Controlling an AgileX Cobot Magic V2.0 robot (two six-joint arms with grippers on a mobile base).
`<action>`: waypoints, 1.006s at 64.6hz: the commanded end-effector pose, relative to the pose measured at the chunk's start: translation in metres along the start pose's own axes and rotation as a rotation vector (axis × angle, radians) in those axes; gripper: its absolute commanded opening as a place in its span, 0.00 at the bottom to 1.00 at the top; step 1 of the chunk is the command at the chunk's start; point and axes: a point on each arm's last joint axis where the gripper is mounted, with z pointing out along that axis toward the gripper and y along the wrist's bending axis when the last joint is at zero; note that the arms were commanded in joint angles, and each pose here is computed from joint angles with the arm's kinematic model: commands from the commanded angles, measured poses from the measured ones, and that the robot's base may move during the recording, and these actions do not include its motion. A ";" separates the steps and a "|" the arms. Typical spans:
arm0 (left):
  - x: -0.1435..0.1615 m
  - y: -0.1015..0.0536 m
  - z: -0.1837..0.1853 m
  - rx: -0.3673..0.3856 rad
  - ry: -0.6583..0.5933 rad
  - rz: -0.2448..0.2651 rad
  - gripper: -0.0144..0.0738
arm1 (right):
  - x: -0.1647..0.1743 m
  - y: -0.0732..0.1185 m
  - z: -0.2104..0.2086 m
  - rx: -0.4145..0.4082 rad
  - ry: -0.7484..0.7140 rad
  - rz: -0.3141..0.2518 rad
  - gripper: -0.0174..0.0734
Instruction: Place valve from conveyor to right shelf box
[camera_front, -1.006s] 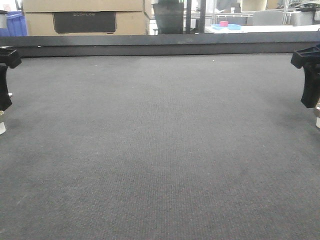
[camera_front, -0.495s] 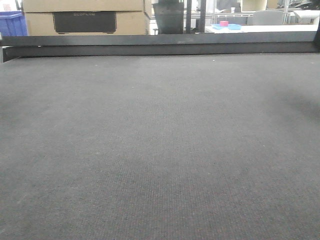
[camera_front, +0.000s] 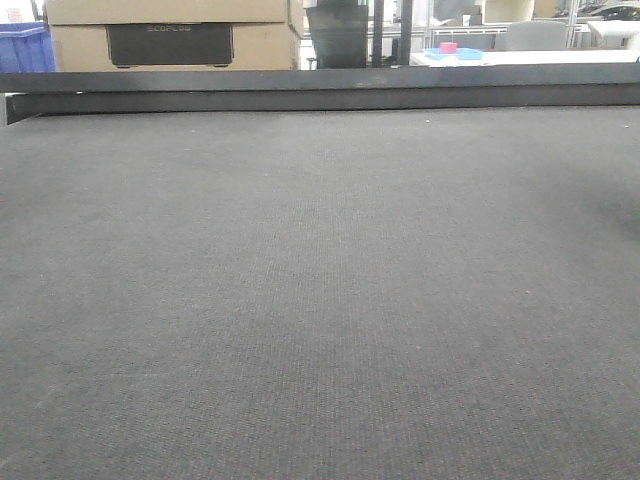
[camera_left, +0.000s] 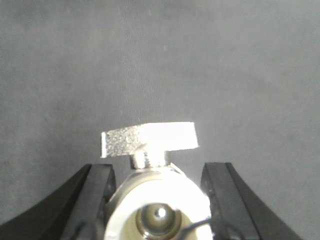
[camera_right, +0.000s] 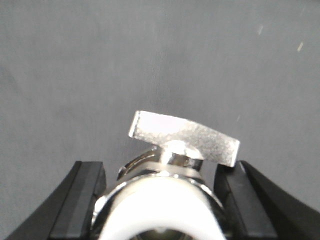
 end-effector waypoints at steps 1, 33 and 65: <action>-0.009 0.001 -0.018 -0.002 -0.108 -0.014 0.04 | -0.012 -0.001 -0.019 0.015 -0.118 -0.013 0.02; -0.008 0.001 -0.021 -0.005 -0.107 -0.011 0.04 | -0.014 -0.001 -0.021 0.018 -0.144 -0.013 0.02; -0.015 0.002 -0.022 -0.012 -0.190 -0.011 0.04 | -0.019 -0.001 -0.021 0.022 -0.194 -0.013 0.02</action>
